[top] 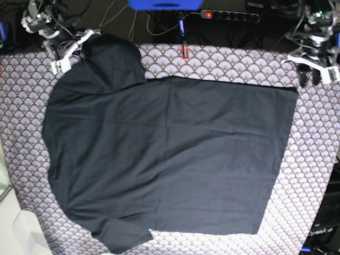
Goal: Fold the T-shirt properly
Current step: 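Grasp the shirt's collar-side edge with both grippers at each corner, then lift the grasped edge and pull it toward the hem with both grippers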
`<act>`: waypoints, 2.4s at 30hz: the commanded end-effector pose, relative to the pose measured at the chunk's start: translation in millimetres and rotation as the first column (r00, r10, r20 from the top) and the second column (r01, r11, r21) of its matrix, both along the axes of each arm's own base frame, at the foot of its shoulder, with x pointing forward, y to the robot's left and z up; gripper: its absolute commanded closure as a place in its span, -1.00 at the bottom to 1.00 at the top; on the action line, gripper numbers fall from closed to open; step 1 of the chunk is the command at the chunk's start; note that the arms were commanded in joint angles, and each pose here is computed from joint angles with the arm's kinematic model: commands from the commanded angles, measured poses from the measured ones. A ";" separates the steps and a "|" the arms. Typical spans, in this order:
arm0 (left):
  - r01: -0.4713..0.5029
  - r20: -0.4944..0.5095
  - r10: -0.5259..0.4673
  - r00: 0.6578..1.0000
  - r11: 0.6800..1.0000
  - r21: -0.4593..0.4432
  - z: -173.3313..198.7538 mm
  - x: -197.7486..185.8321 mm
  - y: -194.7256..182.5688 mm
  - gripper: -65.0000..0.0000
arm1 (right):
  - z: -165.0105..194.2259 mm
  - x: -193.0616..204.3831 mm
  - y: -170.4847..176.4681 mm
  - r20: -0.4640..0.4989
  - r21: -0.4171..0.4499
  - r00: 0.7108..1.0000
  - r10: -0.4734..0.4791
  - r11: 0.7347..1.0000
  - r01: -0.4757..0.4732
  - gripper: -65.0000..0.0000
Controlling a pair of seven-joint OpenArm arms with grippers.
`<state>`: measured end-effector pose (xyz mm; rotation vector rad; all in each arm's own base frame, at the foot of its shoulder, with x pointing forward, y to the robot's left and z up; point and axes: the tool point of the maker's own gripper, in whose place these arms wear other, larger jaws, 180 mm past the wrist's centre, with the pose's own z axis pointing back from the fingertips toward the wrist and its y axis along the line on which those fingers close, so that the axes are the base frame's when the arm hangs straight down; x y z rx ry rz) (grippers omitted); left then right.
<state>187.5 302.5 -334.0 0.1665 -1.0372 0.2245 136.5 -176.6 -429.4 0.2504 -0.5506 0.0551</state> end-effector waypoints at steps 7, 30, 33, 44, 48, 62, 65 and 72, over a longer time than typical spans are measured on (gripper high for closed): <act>-0.089 0.019 0.090 0.996 0.994 -0.059 -21.4 10.8 17.6 0.29 | 3.5 0.2 -4.1 0.009 -0.013 1.000 0.011 1.000 -0.011 1.00; -0.179 0.018 0.186 0.982 0.964 -0.197 -62.2 50.0 29.2 -0.06 | 4.1 -0.1 -12.7 0.001 -0.038 1.000 0.027 0.999 -0.027 1.00; -0.186 0.004 0.191 0.982 0.961 -0.207 -68.8 48.2 28.8 -0.06 | 4.3 0.1 -14.1 0.001 -0.042 1.000 0.029 0.999 -0.029 1.00; -0.194 -0.008 0.198 0.980 0.952 -0.238 -78.3 54.4 25.9 -0.05 | 4.4 0.1 -14.5 0.001 -0.043 1.000 0.030 0.999 -0.030 1.00; -0.201 -0.017 0.204 0.979 0.945 -0.259 -84.6 58.0 24.3 0.18 | 4.9 0.5 -17.4 0.000 -0.053 0.999 0.037 0.998 -0.037 1.00; -0.197 -0.060 0.187 0.980 0.940 -0.277 -89.3 60.6 20.3 1.00 | 6.2 3.5 -11.4 0.003 -0.053 0.997 0.075 0.996 -0.075 1.00; -0.176 -0.055 0.167 0.984 0.952 -0.251 -74.1 58.2 19.0 1.00 | 15.0 9.2 -12.8 0.030 -0.071 0.996 0.082 0.994 -0.080 1.00; -0.137 -0.002 0.139 0.990 0.968 -0.211 -38.3 60.7 9.3 1.00 | 35.9 21.9 -14.6 0.090 -0.115 0.990 0.113 0.988 -0.102 1.00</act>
